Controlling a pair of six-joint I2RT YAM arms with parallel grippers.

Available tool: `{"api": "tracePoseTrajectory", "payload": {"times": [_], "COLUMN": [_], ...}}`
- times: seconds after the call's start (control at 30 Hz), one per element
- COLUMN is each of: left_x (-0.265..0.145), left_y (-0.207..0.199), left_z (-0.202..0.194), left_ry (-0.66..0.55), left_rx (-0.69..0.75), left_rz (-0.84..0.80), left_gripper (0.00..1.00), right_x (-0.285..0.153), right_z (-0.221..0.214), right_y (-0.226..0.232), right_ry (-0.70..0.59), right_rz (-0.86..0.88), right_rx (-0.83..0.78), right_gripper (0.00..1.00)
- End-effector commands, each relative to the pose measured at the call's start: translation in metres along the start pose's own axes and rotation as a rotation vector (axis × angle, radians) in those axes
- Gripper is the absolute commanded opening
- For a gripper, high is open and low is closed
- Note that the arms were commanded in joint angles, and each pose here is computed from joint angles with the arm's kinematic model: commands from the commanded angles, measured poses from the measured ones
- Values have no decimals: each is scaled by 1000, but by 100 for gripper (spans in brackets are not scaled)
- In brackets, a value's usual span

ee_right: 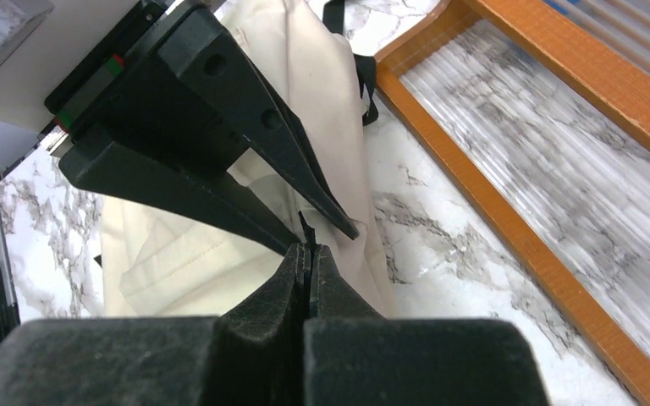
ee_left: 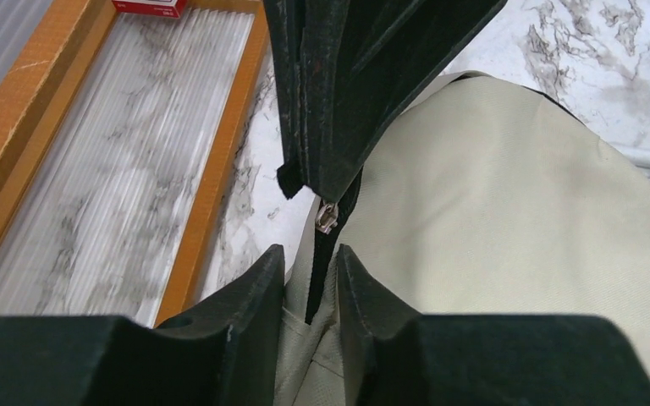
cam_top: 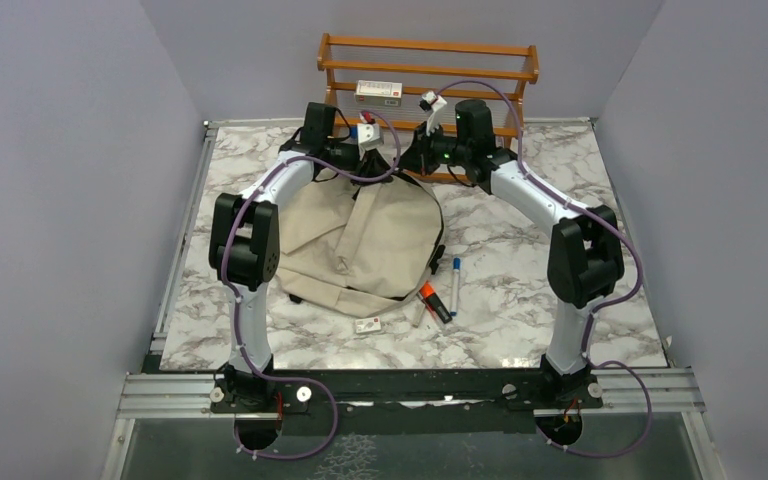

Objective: Pack the student bag
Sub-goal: Zip the student bag at the center of the board.

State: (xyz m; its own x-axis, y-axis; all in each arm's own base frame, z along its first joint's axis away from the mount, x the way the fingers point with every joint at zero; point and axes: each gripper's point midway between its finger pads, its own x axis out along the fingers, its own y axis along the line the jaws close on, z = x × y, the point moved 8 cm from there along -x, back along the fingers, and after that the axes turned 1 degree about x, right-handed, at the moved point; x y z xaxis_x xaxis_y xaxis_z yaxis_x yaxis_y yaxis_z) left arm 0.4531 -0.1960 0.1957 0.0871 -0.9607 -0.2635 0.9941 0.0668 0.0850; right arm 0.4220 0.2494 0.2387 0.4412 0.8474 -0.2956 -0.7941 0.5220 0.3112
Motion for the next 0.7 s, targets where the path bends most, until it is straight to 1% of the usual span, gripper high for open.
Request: {"api": "tracePoseTrajectory", "payload": {"times": [0.0, 0.07, 0.17, 0.2, 0.47, 0.67], "left_x": [-12, -15, -19, -22, -38, -48], "left_y": [11, 13, 16, 17, 26, 39], "left_z": [7, 8, 6, 5, 2, -7], "left_ry": [17, 17, 22, 26, 52, 123], "left_rx": [31, 33, 26, 25, 22, 6], "left_rz": [50, 57, 69, 78, 137, 248], "left_gripper": [25, 18, 3, 0, 0, 0], "right_x": [-25, -26, -26, -27, -37, -54], "right_z": [37, 38, 38, 37, 24, 6], "right_y": [13, 13, 13, 13, 18, 28], "right_ry": [-82, -83, -80, -78, -42, -18], "right_rz": [-50, -58, -62, -62, -72, -96], "right_rx": [-78, -80, -82, -83, -83, -63], "right_gripper": [0, 0, 0, 0, 0, 1]}}
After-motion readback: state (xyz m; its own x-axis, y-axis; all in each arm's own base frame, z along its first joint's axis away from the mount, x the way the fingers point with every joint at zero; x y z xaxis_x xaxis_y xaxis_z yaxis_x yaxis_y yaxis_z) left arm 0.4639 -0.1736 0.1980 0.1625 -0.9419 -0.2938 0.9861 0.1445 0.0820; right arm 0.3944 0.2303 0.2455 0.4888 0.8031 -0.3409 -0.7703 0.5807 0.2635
